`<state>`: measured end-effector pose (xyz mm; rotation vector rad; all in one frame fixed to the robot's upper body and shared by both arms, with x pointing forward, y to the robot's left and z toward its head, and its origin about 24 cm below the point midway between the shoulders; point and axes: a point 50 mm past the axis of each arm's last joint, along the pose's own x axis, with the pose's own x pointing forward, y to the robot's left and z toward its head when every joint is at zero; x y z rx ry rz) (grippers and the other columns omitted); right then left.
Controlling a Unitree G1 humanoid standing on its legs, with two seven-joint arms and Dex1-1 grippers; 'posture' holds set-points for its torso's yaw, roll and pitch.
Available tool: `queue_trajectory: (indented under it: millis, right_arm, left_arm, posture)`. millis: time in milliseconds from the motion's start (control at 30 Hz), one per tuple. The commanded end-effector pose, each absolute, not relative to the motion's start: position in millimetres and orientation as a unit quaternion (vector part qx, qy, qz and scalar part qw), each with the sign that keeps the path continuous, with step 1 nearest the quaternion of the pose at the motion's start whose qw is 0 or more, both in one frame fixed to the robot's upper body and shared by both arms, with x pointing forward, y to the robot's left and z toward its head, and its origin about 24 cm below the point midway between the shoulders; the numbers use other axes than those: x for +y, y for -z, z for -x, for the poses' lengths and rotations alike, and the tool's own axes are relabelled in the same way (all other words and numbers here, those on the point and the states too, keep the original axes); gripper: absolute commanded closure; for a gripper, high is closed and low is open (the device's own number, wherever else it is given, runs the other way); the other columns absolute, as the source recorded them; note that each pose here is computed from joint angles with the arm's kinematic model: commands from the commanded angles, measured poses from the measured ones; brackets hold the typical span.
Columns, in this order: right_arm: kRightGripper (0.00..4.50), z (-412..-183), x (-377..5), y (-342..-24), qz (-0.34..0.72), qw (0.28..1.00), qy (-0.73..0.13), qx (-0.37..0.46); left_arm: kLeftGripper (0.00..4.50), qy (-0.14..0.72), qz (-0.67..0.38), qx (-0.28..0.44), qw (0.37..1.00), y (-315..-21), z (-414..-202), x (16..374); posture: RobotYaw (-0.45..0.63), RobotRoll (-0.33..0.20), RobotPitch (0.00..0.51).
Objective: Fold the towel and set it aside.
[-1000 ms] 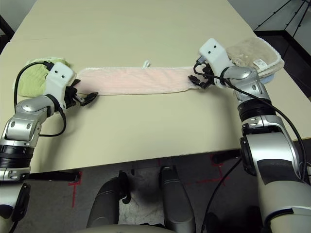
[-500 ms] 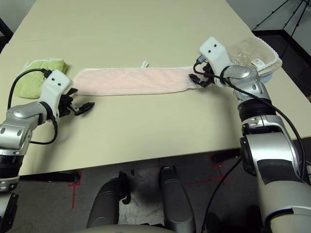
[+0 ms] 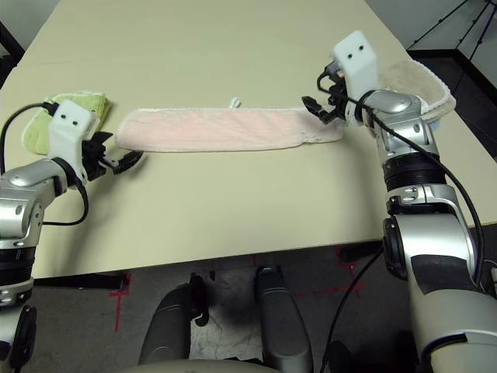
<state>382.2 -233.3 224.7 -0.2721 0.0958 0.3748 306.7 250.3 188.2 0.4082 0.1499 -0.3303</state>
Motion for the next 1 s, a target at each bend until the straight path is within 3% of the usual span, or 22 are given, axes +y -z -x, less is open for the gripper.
queue_trajectory:
  millis: [33,200,500,1000]
  right_arm:
    - [0.00,-367.7,-244.4,-220.5,0.039,0.983,-0.164,0.076]
    - [0.00,-336.8,-250.7,-204.8,-0.098,0.975,-0.153,0.124]
    - [0.00,-318.8,-256.4,-179.4,-0.143,0.967,-0.113,0.179]
    - [0.00,-333.1,-248.1,-156.6,-0.146,0.961,-0.094,0.213]
  left_arm:
    - [0.01,0.161,-0.199,0.074,0.964,-185.7,-305.2,250.1]
    - [0.01,0.157,-0.198,0.073,0.965,-184.2,-306.2,251.6]
    - [0.01,0.165,-0.206,0.067,0.962,-187.5,-312.0,248.3]
    - [0.01,0.165,-0.221,0.071,0.959,-186.3,-309.4,249.8]
  posture:
    - [-0.16,0.000,0.233]
    - [-0.19,0.000,0.236]
    - [-0.20,0.000,0.237]
    - [-0.19,0.000,0.246]
